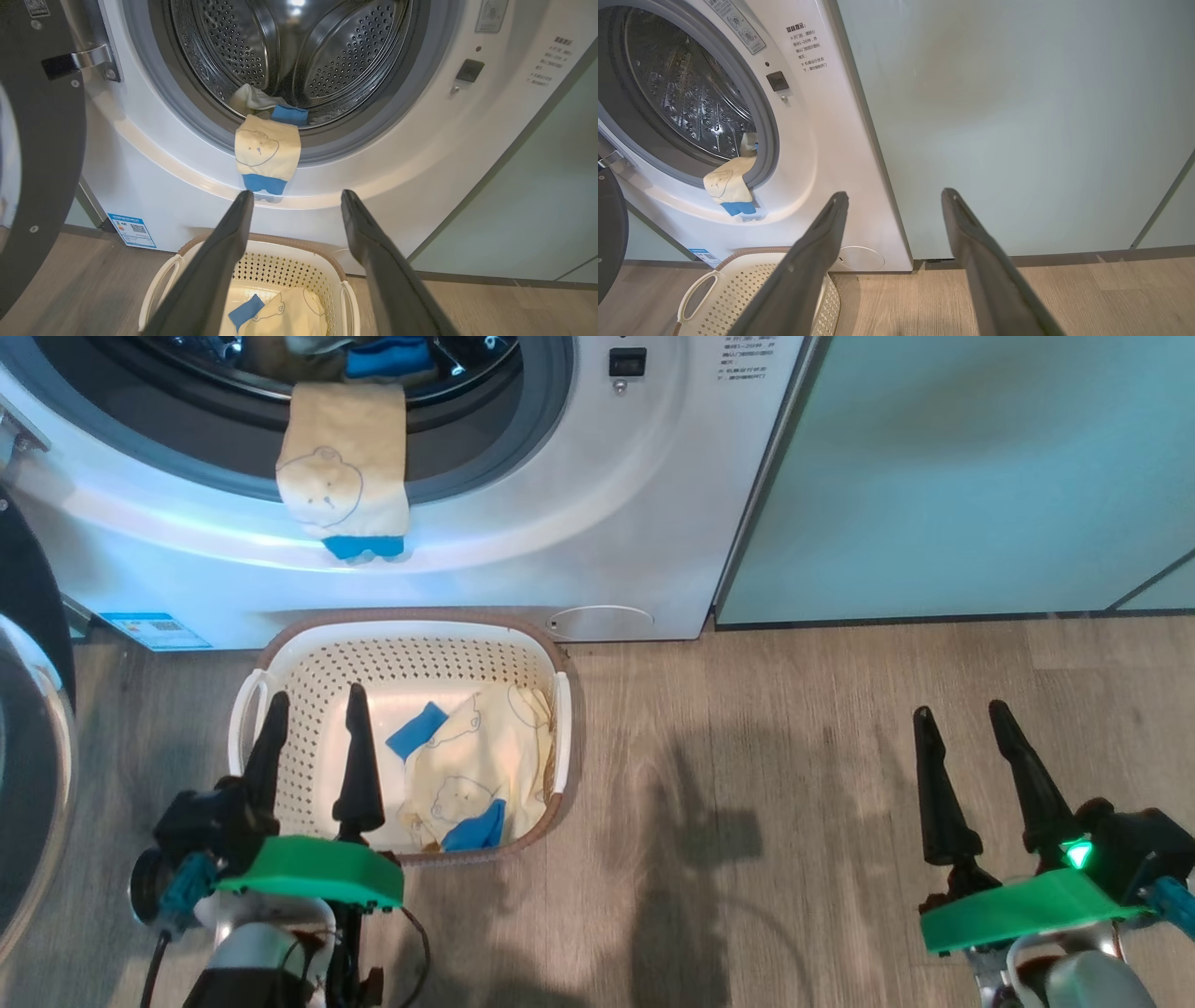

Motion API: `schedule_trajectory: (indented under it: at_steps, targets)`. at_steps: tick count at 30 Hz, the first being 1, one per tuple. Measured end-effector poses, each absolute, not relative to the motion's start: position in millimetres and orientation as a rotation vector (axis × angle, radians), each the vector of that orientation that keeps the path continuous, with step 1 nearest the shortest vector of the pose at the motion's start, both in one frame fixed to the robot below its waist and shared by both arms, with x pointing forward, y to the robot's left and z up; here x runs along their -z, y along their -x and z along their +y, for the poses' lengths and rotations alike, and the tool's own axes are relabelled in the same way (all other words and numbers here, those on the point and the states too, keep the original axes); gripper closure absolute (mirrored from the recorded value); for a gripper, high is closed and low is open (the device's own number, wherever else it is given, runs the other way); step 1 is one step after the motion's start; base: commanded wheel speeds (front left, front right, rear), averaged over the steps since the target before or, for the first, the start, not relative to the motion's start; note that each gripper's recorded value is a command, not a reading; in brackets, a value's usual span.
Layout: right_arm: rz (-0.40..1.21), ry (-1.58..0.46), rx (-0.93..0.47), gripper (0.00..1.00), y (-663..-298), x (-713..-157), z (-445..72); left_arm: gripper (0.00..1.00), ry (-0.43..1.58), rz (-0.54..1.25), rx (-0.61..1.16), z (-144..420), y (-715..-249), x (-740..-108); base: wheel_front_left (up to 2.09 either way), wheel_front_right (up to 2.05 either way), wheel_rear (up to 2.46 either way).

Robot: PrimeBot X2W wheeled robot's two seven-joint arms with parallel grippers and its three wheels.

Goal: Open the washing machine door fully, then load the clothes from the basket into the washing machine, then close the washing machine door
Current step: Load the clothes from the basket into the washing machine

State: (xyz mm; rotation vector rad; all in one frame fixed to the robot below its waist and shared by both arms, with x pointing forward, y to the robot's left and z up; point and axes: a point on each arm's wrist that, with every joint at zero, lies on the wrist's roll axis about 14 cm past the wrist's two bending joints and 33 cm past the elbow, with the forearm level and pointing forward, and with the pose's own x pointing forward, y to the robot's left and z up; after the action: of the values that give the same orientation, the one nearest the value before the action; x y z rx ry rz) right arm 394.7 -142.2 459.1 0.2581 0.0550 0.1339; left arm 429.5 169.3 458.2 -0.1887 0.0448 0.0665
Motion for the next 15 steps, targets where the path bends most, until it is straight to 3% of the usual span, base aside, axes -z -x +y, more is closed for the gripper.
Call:
schedule_trajectory:
  at_steps: [15]
  targets:
    - [0.118,-0.261,-0.131,0.00,-402.3,-435.1,-140.6,0.00,0.228,0.170,-0.009,153.0,-470.0,-404.9,0.00,0.00,0.00]
